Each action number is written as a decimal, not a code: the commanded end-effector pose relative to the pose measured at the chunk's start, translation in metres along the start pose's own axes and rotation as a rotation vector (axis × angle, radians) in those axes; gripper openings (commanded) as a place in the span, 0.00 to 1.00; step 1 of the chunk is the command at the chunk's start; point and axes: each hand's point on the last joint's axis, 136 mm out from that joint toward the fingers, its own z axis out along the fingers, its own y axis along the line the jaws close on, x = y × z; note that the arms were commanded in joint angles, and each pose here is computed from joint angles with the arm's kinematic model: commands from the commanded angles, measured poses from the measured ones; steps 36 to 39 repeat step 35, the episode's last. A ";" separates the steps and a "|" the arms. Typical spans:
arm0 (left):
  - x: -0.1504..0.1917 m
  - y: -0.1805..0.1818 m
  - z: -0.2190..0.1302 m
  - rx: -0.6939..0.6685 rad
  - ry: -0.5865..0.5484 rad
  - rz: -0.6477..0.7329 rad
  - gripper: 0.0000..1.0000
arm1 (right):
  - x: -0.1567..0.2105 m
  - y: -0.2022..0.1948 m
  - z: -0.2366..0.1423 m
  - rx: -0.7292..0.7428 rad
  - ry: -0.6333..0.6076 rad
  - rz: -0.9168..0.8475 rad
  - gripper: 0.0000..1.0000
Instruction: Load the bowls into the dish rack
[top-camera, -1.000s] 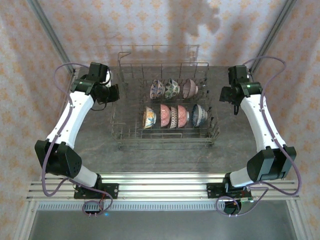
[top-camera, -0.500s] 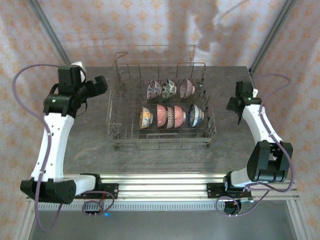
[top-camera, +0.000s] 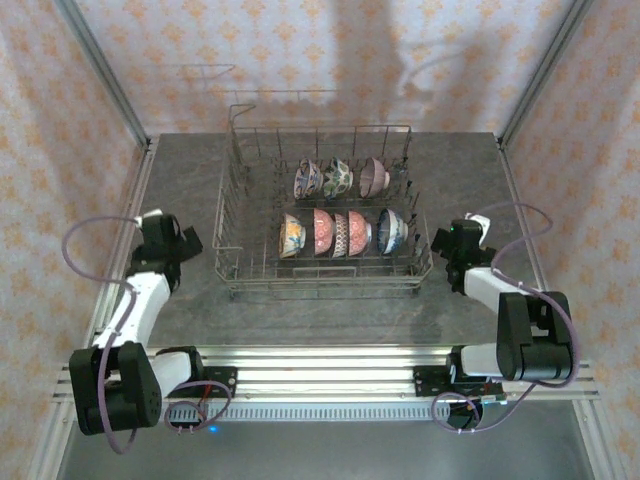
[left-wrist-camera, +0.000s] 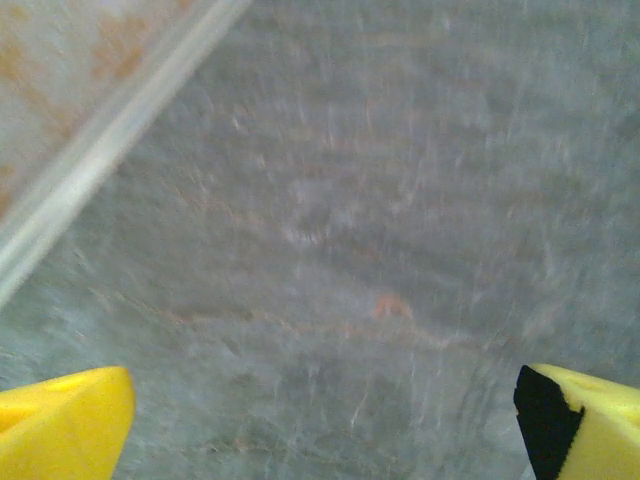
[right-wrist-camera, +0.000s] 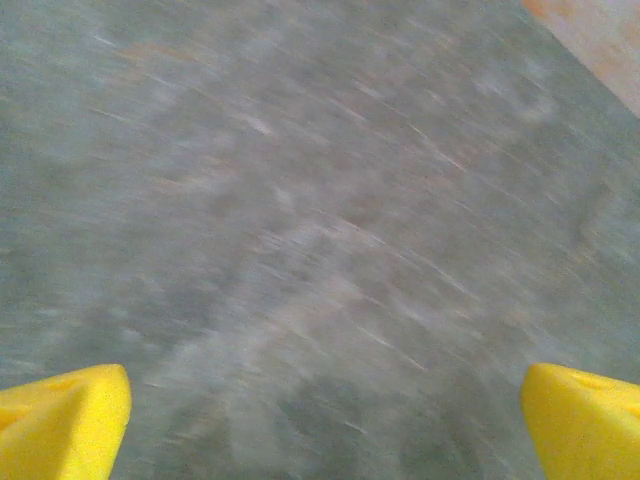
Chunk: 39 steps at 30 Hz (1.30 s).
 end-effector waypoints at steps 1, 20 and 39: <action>-0.046 -0.029 -0.008 0.149 -0.319 -0.011 0.99 | -0.052 0.032 -0.007 -0.135 -0.233 -0.006 0.99; -0.029 -0.090 0.041 0.276 -0.422 0.149 0.99 | -0.035 0.048 0.015 -0.215 -0.231 -0.048 0.99; -0.032 -0.085 0.041 0.197 -0.439 0.148 0.99 | -0.034 0.048 0.015 -0.215 -0.229 -0.048 0.99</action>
